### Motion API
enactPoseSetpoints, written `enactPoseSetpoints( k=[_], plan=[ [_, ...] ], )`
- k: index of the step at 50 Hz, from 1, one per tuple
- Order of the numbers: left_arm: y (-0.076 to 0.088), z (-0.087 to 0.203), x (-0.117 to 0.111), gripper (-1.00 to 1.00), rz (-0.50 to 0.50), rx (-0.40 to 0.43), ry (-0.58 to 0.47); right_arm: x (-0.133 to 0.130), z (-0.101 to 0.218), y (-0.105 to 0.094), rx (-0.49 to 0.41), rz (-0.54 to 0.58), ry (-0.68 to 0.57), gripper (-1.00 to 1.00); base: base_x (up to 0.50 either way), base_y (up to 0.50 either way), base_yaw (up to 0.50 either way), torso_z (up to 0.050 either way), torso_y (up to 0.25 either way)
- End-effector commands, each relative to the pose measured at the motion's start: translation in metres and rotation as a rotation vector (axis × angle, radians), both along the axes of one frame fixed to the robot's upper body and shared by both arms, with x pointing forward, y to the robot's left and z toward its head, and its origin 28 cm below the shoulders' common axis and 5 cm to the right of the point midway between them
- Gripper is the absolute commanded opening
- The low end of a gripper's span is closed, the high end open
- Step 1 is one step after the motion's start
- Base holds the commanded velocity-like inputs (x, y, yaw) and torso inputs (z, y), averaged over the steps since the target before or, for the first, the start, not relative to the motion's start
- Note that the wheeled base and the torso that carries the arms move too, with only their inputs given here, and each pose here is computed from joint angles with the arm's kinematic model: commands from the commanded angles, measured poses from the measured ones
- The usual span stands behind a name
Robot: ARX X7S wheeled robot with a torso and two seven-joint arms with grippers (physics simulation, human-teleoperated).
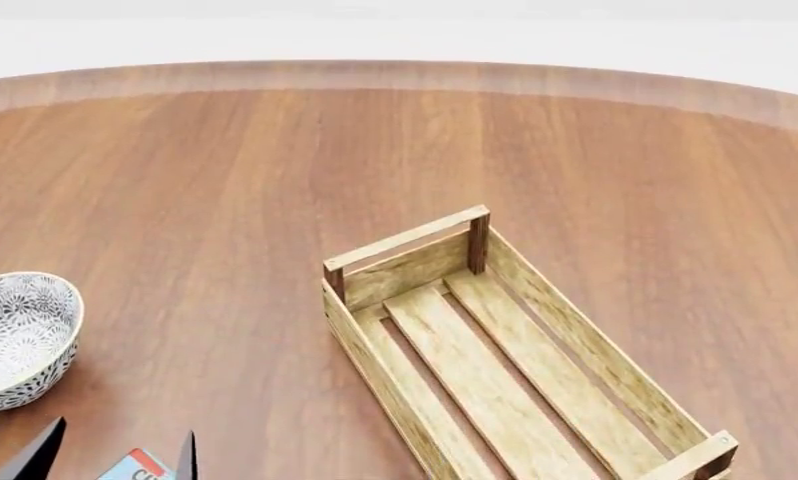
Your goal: Pick up the chocolate pudding and put it in the tray.
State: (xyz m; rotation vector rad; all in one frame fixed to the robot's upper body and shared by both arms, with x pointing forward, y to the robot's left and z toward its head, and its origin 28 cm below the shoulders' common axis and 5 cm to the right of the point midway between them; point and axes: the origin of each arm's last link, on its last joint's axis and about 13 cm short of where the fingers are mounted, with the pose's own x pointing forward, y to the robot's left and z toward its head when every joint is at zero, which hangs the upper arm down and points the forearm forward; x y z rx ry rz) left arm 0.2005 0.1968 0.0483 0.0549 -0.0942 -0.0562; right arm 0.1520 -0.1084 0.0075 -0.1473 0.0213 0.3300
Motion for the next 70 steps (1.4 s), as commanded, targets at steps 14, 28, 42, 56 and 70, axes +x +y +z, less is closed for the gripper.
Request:
enactPoseSetpoints(
  k=[14, 28, 42, 56, 70],
  plan=[
    [-0.004, -0.001, 0.001, 1.00, -0.009, 0.011, 0.005, -0.029, -0.011, 0.003, -0.021, 0.154, 0.035, 1.00, 0.00, 0.00, 0.00, 0.000, 0.000],
    [-0.004, -0.004, 0.001, 1.00, -0.009, 0.004, 0.007, -0.038, -0.010, 0.014, -0.021, 0.230, 0.027, 1.00, 0.00, 0.00, 0.00, 0.000, 0.000],
    [-0.004, -0.005, 0.000, 1.00, -0.007, 0.000, 0.011, -0.037, -0.011, 0.025, -0.021, 0.292, 0.034, 1.00, 0.00, 0.00, 0.00, 0.000, 0.000],
    [-0.004, -0.005, 0.000, 1.00, -0.006, -0.004, 0.010, -0.025, -0.012, 0.032, -0.004, 0.310, 0.035, 1.00, 0.00, 0.00, 0.00, 0.000, 0.000],
    [-0.006, -0.004, -0.002, 1.00, -0.013, 0.007, 0.016, -0.011, -0.013, 0.039, 0.011, 0.319, 0.033, 1.00, 0.00, 0.00, 0.00, 0.000, 0.000]
  ],
)
